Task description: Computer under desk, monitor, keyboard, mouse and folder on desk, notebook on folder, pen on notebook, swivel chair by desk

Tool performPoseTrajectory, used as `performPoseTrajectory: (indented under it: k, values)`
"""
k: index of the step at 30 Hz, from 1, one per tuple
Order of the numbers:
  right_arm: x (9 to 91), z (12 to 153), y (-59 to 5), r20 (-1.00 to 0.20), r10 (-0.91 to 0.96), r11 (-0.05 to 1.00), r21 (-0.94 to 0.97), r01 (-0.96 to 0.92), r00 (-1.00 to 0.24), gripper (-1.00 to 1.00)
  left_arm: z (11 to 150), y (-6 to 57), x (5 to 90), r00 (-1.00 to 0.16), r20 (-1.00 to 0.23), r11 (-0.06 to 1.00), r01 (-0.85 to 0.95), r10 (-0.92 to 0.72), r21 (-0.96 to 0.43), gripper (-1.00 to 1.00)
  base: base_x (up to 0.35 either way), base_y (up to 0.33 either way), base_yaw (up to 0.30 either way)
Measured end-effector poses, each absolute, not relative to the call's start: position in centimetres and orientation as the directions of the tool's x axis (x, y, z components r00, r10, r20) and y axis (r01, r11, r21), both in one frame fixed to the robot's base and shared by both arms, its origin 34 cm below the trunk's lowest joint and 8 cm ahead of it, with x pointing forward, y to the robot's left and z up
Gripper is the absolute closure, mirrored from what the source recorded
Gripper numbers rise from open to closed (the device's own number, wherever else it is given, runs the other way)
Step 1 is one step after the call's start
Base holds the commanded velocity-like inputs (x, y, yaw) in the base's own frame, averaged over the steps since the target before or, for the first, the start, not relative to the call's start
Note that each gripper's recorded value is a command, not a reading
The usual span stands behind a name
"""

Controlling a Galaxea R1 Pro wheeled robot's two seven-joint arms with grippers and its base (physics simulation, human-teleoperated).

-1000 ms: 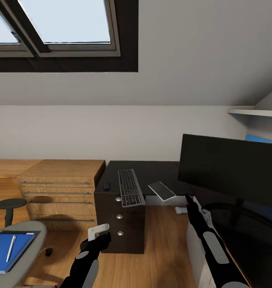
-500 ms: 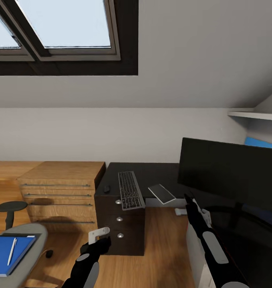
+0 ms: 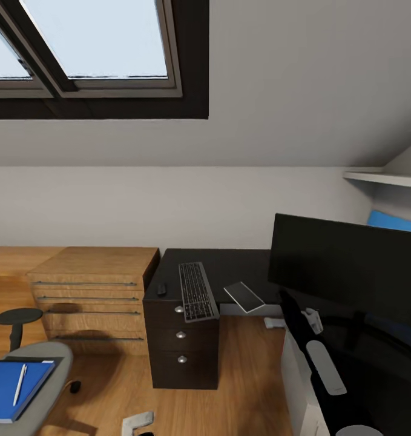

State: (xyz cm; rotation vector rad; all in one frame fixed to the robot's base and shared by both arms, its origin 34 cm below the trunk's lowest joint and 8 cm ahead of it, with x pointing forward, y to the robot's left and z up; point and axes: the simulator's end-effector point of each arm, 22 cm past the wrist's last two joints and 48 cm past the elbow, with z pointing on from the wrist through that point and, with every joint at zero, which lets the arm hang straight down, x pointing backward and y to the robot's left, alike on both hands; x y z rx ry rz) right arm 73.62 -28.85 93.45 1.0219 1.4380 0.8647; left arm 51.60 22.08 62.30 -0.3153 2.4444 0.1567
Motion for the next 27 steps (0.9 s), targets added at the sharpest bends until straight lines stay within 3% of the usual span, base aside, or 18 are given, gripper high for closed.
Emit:
performPoseTrajectory:
  k: [13, 14, 15, 16, 20, 21, 27]
  values:
    - [72.5, 95.6, -28.6, -0.473, 0.881, 0.471, 0.873, 0.128, -0.012, -1.0, 60.5, 23.4, 48.0, -0.782, -0.599, 0.959, -0.272, -0.173, 0.078, -1.0, 0.0, 0.0, 0.0]
    - [72.5, 95.6, -28.0, -0.506, 0.862, 0.505, 0.854, 0.124, -0.028, -1.0, 60.5, 23.5, 48.0, -0.781, -0.6, 0.959, -0.272, -0.172, 0.079, -1.0, 0.0, 0.0, 0.0]
    - [72.6, 95.2, -26.3, -0.632, 0.771, 0.636, 0.763, 0.116, -0.078, -1.0, 60.8, 23.8, 48.3, -0.768, -0.617, 0.957, -0.278, -0.171, 0.08, -1.0, 0.0, 0.0, 0.0]
    - [72.5, 94.6, -26.1, -0.698, 0.71, 0.704, 0.699, 0.127, -0.096, -1.0, 60.9, 23.9, 48.5, -0.761, -0.625, 0.957, -0.28, -0.171, 0.079, -1.0, 0.0, 0.0, 0.0]
    - [72.3, 93.7, -26.9, -0.806, 0.581, 0.81, 0.558, 0.178, -0.115, -1.0, 61.6, 24.2, 49.3, -0.726, -0.665, 0.953, -0.296, -0.178, 0.068, -1.0, 0.0, 0.0, 0.0]
    - [71.9, 92.9, -28.8, -0.881, 0.456, 0.871, 0.412, 0.269, -0.125, -1.0, 62.0, 24.3, 49.7, -0.706, -0.685, 0.951, -0.303, -0.181, 0.061, -1.0, 0.0, 0.0, 0.0]
    - [71.2, 92.4, -31.6, -0.934, 0.351, 0.877, 0.3, 0.376, -0.071, -1.0, 62.1, 24.4, 49.8, -0.697, -0.694, 0.95, -0.308, -0.183, 0.058, -1.0, 0.0, 0.0, 0.0]
